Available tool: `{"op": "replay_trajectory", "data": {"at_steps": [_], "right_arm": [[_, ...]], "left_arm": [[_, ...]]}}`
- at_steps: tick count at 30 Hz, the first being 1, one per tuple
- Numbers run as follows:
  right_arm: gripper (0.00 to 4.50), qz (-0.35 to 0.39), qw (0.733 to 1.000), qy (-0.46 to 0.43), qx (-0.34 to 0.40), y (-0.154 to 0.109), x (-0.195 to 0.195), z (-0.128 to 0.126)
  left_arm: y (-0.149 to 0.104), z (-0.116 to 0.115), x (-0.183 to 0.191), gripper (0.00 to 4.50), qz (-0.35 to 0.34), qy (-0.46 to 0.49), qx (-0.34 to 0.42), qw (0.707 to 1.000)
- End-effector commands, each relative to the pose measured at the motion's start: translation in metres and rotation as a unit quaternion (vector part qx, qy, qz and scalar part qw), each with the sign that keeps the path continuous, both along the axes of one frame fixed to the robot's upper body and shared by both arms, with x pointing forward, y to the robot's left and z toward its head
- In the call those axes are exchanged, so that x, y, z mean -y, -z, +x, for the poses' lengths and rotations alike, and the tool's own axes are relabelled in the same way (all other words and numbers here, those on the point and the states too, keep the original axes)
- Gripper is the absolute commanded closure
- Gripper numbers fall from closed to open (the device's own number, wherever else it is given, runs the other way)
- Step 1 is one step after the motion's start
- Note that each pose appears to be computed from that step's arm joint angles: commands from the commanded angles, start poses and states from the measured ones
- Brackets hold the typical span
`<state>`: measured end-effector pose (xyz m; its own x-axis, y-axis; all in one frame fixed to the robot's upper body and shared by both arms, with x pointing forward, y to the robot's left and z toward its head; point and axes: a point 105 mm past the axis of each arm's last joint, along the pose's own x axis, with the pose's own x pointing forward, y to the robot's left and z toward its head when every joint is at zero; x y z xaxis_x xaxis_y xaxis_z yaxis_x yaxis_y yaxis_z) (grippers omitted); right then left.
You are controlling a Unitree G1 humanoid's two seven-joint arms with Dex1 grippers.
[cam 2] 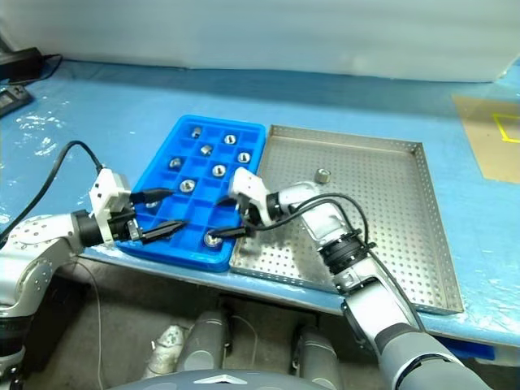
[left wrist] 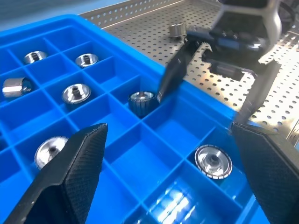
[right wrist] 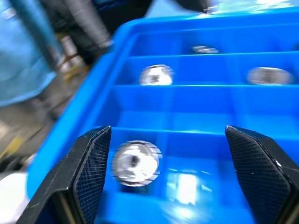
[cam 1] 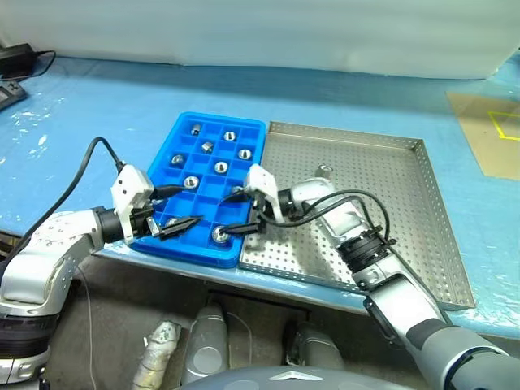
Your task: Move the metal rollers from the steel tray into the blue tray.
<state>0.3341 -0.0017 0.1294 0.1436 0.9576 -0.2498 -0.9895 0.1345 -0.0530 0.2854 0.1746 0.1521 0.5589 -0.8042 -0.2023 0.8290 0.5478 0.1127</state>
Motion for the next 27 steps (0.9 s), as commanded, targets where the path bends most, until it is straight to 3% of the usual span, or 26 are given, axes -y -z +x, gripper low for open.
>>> {"op": "replay_trajectory", "data": {"at_steps": [1, 9, 17, 27], "right_arm": [[0.47, 0.086, 0.993, 0.075, 0.040, -0.048, 0.015, 0.016], [0.47, 0.066, 0.966, 0.239, 0.067, -0.035, 0.071, 0.050], [0.47, 0.054, 0.899, 0.424, 0.091, -0.025, 0.119, 0.096], [0.47, 0.052, 0.889, 0.450, 0.063, -0.003, 0.111, 0.108]], "left_arm": [[-0.007, 0.011, 0.014, 0.00, -0.007, 0.033, 0.023, 0.999], [-0.005, 0.046, 0.046, 0.00, -0.017, 0.072, 0.047, 0.996], [-0.003, 0.058, 0.077, 0.00, -0.035, 0.119, 0.048, 0.991], [0.000, 0.061, 0.077, 0.00, -0.041, 0.117, 0.044, 0.991]]}}
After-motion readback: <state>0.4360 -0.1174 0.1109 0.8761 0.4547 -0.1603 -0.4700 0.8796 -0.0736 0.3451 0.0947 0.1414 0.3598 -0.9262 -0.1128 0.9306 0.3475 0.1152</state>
